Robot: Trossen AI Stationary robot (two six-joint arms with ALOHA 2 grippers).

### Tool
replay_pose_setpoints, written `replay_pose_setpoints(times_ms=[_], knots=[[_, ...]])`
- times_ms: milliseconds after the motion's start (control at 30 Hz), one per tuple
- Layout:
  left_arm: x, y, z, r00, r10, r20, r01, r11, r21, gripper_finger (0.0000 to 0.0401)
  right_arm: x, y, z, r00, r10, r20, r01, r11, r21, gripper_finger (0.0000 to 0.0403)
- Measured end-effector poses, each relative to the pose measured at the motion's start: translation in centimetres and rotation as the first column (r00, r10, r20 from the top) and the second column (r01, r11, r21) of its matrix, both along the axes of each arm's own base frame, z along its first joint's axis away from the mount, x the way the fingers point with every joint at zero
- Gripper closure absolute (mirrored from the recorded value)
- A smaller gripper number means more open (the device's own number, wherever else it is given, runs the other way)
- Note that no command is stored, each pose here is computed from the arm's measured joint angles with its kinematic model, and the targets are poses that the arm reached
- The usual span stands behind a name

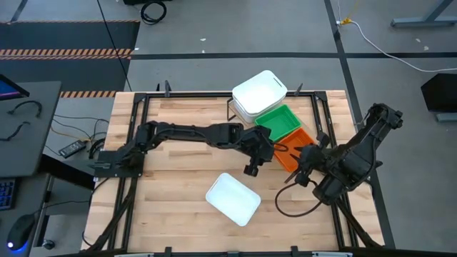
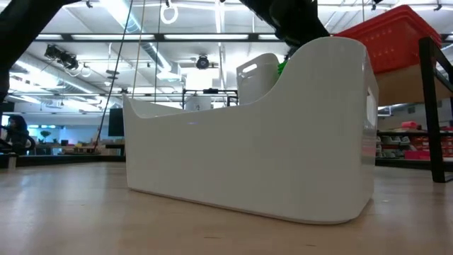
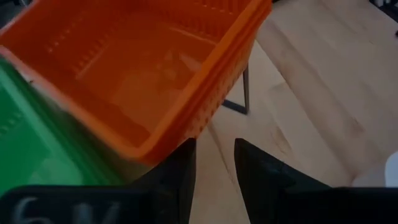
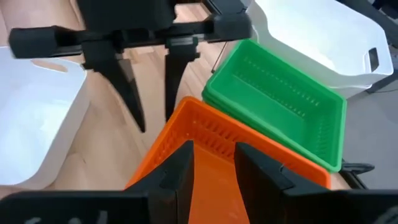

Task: Stack baskets on shelf by color
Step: Adjust the stacked of orange bins

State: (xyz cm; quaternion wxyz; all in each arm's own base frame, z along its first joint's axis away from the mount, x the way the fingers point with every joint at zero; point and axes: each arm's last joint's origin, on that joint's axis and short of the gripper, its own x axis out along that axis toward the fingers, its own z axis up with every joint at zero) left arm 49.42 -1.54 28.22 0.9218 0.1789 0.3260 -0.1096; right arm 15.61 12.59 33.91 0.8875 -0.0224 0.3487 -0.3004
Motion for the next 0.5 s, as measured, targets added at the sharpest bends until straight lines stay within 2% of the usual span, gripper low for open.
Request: replay_pose_setpoints(times_ms=[500], knots=[[0.49, 0.2, 0.53, 0.997, 0.0, 0.077, 0.0, 1.0, 0.003, 0.0285, 0.17, -0.21, 0.01, 1.0, 0.0, -0.01, 0.0, 1.0, -0.014, 0.0282]])
